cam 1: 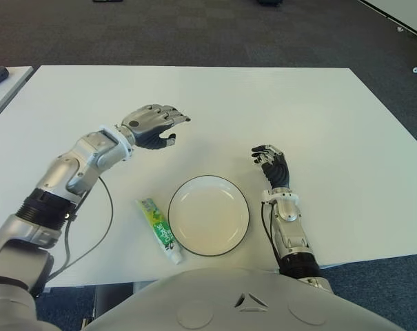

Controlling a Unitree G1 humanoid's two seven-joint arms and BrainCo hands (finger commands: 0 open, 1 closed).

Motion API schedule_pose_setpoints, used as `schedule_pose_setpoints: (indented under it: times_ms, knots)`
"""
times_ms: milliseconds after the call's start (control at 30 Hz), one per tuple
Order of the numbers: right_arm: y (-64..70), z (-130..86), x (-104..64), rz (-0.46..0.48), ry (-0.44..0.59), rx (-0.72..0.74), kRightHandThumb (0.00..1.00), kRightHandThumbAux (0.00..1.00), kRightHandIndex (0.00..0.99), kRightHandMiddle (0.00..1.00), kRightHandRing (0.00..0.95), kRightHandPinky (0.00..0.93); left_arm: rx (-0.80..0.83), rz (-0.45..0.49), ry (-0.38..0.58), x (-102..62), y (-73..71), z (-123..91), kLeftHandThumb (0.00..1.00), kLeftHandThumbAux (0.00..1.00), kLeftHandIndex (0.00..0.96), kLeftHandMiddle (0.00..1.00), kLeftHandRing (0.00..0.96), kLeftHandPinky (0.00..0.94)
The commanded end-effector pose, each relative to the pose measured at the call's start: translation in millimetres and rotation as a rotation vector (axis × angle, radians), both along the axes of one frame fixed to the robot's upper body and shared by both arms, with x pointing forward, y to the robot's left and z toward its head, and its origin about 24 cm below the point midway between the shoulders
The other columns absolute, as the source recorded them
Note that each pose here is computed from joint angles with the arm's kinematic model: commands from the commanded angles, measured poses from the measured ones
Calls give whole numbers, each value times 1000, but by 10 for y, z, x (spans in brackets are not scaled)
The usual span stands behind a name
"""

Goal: Put the toothpaste on the table into the plate.

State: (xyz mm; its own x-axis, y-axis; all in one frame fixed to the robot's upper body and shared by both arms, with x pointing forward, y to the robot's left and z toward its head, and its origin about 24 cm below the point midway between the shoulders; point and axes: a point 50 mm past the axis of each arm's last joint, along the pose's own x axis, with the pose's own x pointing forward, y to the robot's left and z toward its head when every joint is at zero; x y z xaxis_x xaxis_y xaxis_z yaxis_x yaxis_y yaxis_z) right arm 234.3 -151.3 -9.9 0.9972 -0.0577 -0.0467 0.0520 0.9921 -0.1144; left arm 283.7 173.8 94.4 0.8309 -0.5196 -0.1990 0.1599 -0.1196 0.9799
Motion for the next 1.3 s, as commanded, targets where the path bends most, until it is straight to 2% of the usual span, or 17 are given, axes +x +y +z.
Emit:
schedule_pose_setpoints:
  times_ms: [33, 300, 800, 1000, 1300]
  knots:
    - [35, 0, -24, 39, 6, -33, 706, 732, 416, 401, 379, 391, 12, 58, -2, -9, -1, -119, 595, 395, 1, 28, 27, 83]
    - [42, 10, -24, 50, 8, -68, 710, 733, 417, 403, 374, 388, 62, 3, -35, 19, 16, -206, 556, 340, 0, 1, 1, 51]
    - [32, 17, -28, 45, 7, -67, 712, 733, 416, 409, 394, 412, 201, -247, -110, -38, 178, -272, 512, 302, 0, 17, 10, 64]
    - [26, 12, -20, 37, 17, -67, 712, 733, 416, 405, 390, 408, 230, -300, -137, -47, 228, -284, 495, 306, 0, 34, 22, 87]
    - [15, 11, -7, 34, 25, -72, 711, 734, 416, 403, 387, 404, 235, -326, -140, -134, 344, -307, 448, 303, 0, 47, 28, 84]
